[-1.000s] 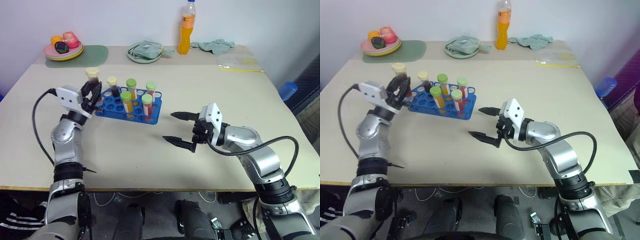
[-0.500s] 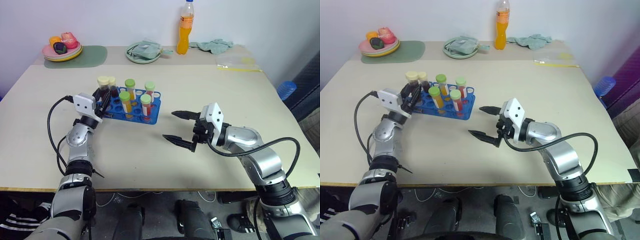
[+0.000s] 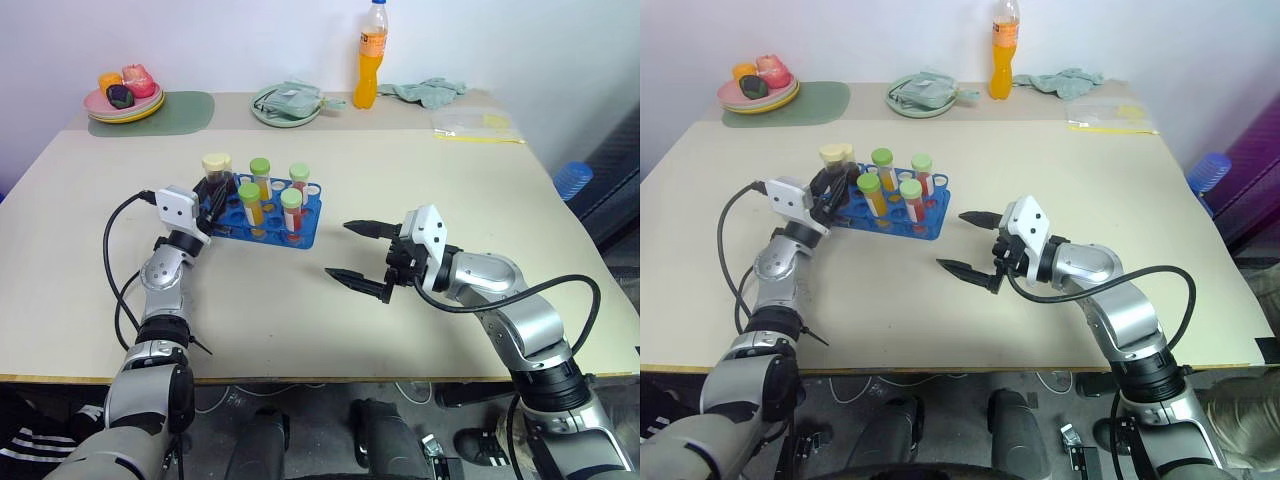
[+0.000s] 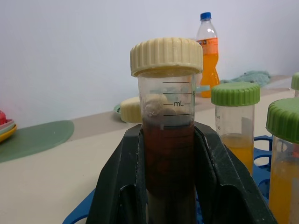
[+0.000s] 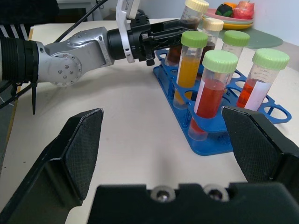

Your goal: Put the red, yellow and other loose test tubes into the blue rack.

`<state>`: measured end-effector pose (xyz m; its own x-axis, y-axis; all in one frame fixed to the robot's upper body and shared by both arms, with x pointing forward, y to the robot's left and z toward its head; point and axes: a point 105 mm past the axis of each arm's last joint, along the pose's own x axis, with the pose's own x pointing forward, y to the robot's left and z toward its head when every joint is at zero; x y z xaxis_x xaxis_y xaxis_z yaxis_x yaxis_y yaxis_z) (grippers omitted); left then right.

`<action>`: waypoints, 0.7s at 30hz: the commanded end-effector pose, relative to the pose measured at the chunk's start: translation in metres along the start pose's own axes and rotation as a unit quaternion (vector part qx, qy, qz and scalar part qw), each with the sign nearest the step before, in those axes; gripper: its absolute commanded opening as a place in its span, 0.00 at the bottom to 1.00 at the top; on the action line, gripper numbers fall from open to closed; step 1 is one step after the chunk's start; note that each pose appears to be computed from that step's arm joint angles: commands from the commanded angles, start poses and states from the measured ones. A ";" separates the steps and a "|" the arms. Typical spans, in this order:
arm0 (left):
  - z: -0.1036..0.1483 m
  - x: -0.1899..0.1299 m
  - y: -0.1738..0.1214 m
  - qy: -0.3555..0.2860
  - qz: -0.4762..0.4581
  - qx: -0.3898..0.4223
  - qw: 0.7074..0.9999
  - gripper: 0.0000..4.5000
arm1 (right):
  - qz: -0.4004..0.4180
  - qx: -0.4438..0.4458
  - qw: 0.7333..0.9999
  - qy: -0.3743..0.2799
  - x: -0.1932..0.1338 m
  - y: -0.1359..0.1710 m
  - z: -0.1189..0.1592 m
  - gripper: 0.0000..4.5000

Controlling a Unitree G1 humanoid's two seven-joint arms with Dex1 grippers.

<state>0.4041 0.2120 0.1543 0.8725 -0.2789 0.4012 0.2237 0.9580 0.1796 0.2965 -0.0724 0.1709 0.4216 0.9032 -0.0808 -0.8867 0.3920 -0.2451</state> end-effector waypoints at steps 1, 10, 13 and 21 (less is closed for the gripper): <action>0.002 -0.005 0.010 -0.006 0.019 -0.004 1.000 0.17 | -0.007 -0.023 1.000 -0.018 -0.002 -0.003 0.012 1.00; 0.024 -0.025 0.018 -0.046 0.001 -0.008 0.999 0.99 | -0.006 -0.025 1.000 -0.014 -0.005 -0.006 0.011 1.00; 0.038 -0.042 0.024 -0.049 -0.016 -0.010 0.999 0.99 | -0.003 -0.024 1.000 -0.012 -0.006 -0.007 0.010 1.00; 0.066 -0.104 0.033 0.039 -0.129 -0.078 0.988 0.99 | 0.006 -0.025 1.000 -0.010 -0.016 -0.014 0.005 1.00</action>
<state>0.3023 0.2691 0.1607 0.8445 -0.4581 0.2773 0.4407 0.8888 0.1260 0.3020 -0.0875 0.1662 0.4114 0.9049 -0.1093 -0.8928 0.3760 -0.2480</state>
